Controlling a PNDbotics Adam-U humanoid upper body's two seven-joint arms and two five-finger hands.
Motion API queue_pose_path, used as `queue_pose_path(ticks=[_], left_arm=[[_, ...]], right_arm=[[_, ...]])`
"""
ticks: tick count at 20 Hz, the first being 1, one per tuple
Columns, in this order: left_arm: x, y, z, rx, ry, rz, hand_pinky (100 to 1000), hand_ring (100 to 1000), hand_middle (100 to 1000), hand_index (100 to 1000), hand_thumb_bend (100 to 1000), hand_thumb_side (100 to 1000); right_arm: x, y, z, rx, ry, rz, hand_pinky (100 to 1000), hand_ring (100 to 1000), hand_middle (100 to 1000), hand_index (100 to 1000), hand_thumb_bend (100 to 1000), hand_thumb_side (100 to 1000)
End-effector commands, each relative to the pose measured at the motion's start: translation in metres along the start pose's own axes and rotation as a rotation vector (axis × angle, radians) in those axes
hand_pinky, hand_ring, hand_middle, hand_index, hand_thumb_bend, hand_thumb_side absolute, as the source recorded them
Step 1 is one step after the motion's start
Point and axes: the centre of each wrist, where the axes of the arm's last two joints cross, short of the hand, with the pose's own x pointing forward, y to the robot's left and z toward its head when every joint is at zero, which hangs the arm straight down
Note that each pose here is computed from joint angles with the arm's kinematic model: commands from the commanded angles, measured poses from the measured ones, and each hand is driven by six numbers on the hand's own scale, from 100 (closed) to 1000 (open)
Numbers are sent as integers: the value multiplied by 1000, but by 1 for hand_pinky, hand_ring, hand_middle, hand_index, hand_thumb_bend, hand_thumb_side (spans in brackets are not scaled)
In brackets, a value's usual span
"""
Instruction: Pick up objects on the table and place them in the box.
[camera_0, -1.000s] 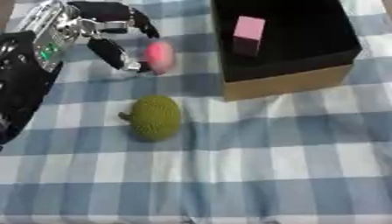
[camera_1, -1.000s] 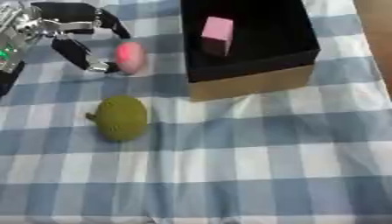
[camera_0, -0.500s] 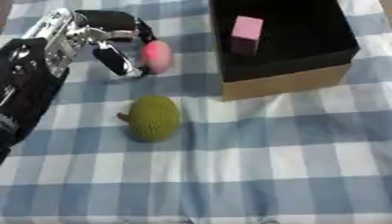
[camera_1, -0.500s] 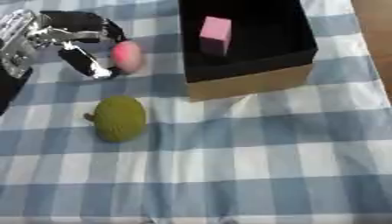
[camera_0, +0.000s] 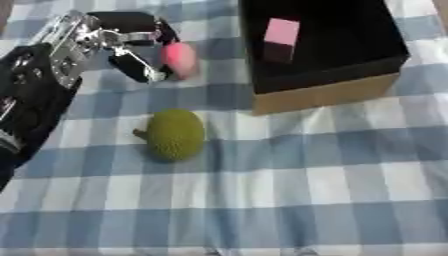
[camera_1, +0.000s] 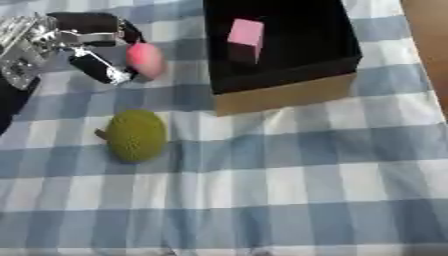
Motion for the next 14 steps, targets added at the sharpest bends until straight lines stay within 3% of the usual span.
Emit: queue_pose_path(ticks=[1, 7, 14], left_arm=[[-1, 23, 13, 25, -19, -29, 754, 690, 589, 641, 100, 247], [6, 42, 19, 100, -27, -25, 738, 673, 574, 613, 100, 244], [29, 104, 28, 288, -74, -83, 737, 673, 576, 629, 100, 245]], right_arm=[[3, -2, -5, 14, -20, 7, 950, 1000, 347, 924, 100, 470], [3, -3, -6, 13, -19, 8, 950, 1000, 349, 924, 100, 470], [3, -4, -5, 16, -15, 13, 950, 1000, 349, 924, 100, 470]])
